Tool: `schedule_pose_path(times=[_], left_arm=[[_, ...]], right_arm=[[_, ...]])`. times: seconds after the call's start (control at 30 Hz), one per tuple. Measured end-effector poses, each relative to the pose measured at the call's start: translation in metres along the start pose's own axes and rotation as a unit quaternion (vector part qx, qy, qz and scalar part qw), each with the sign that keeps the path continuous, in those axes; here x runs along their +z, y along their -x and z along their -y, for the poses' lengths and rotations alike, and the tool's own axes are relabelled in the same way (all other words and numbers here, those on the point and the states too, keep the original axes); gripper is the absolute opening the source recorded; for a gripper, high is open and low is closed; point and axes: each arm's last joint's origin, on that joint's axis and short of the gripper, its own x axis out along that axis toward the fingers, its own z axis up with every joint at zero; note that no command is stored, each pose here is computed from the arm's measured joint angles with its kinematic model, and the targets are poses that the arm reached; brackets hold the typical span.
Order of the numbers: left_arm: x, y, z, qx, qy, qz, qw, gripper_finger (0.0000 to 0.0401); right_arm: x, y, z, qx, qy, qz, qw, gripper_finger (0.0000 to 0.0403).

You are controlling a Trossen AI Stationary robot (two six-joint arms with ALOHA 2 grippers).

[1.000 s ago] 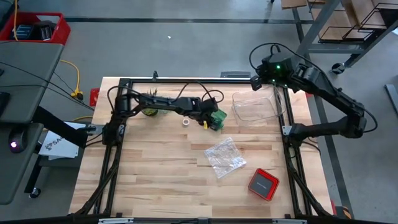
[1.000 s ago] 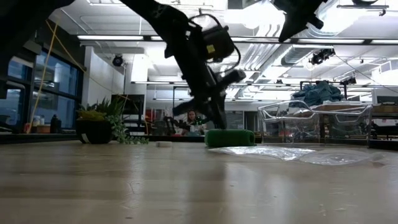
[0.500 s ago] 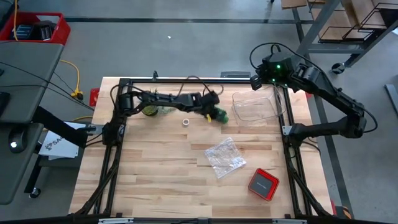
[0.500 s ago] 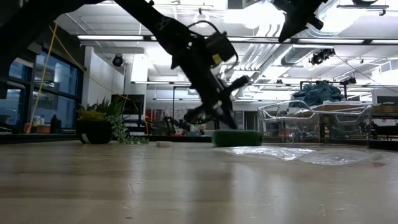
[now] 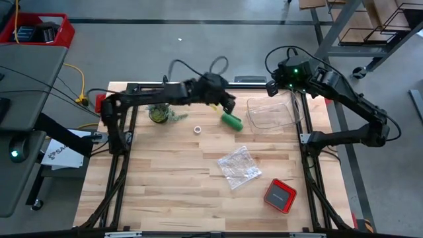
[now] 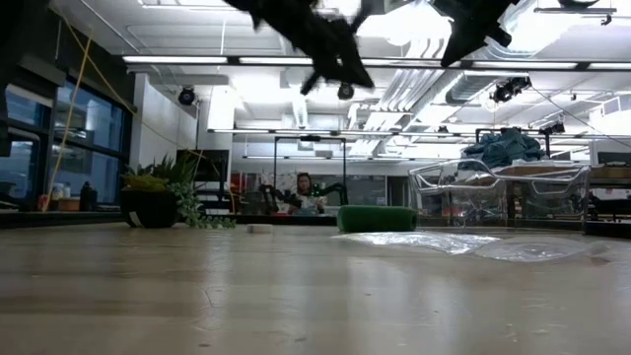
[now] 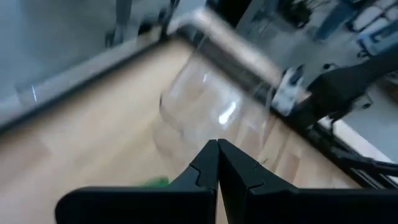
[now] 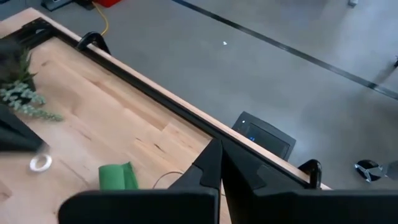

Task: Roll bandage
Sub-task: Open the transparent zip bag

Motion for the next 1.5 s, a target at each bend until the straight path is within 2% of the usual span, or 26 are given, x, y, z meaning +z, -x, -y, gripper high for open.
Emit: schedule_pose_path(times=[0.13, 0.3, 0.4, 0.5, 0.6, 0.73, 0.87, 1.03, 1.17, 1.23, 1.3, 1.4, 1.5], left_arm=[[0.025, 0.051, 0.009, -0.006, -0.063, 0.054, 0.997, 0.0], [0.042, 0.099, 0.014, 0.002, -0.081, 0.101, 0.992, 0.0], [0.044, 0.117, 0.017, -0.006, -0.082, 0.106, 0.991, 0.0], [0.039, 0.127, 0.021, -0.011, -0.091, 0.085, 0.992, 0.0], [0.027, 0.129, 0.025, -0.015, -0.109, 0.031, 0.993, 0.0005], [0.004, 0.127, 0.028, 0.002, -0.123, -0.063, 0.99, 0.0027], [-0.02, 0.12, 0.033, 0.02, -0.131, -0.15, 0.98, 0.0065], [-0.049, 0.1, 0.04, 0.024, -0.141, -0.201, 0.969, 0.0125], [-0.081, 0.082, 0.038, 0.026, -0.118, -0.217, 0.969, 0.0164], [-0.095, 0.074, 0.036, 0.015, -0.097, -0.213, 0.972, 0.0178], [-0.11, 0.067, 0.031, 0.006, -0.067, -0.225, 0.972, 0.0189], [-0.127, 0.059, 0.025, -0.005, -0.021, -0.228, 0.973, 0.02], [-0.138, 0.054, 0.02, -0.01, 0.014, -0.228, 0.973, 0.0205]], right_arm=[[0.0, 0.0, -0.001, 0.022, 0.011, -0.004, 1.0, 0.0], [0.0, 0.0, -0.004, 0.061, 0.01, -0.01, 0.998, 0.0], [-0.001, 0.001, -0.007, 0.12, 0.006, -0.021, 0.993, 0.0], [-0.004, 0.002, -0.015, 0.203, 0.003, -0.047, 0.978, 0.0], [-0.015, 0.001, -0.026, 0.249, 0.023, -0.113, 0.962, 0.0], [-0.04, -0.002, -0.047, 0.242, 0.078, -0.239, 0.937, 0.0], [-0.074, -0.01, -0.07, 0.255, 0.109, -0.315, 0.907, 0.0008], [-0.142, -0.03, -0.089, 0.274, 0.096, -0.431, 0.854, 0.0072], [-0.189, -0.037, -0.103, 0.285, 0.067, -0.474, 0.83, 0.0143], [-0.202, -0.04, -0.111, 0.296, 0.055, -0.464, 0.833, 0.0174], [-0.21, -0.042, -0.118, 0.291, 0.025, -0.438, 0.85, 0.0194], [-0.216, -0.046, -0.125, 0.263, -0.015, -0.398, 0.879, 0.0204], [-0.222, -0.053, -0.13, 0.225, -0.017, -0.382, 0.896, 0.0206]])
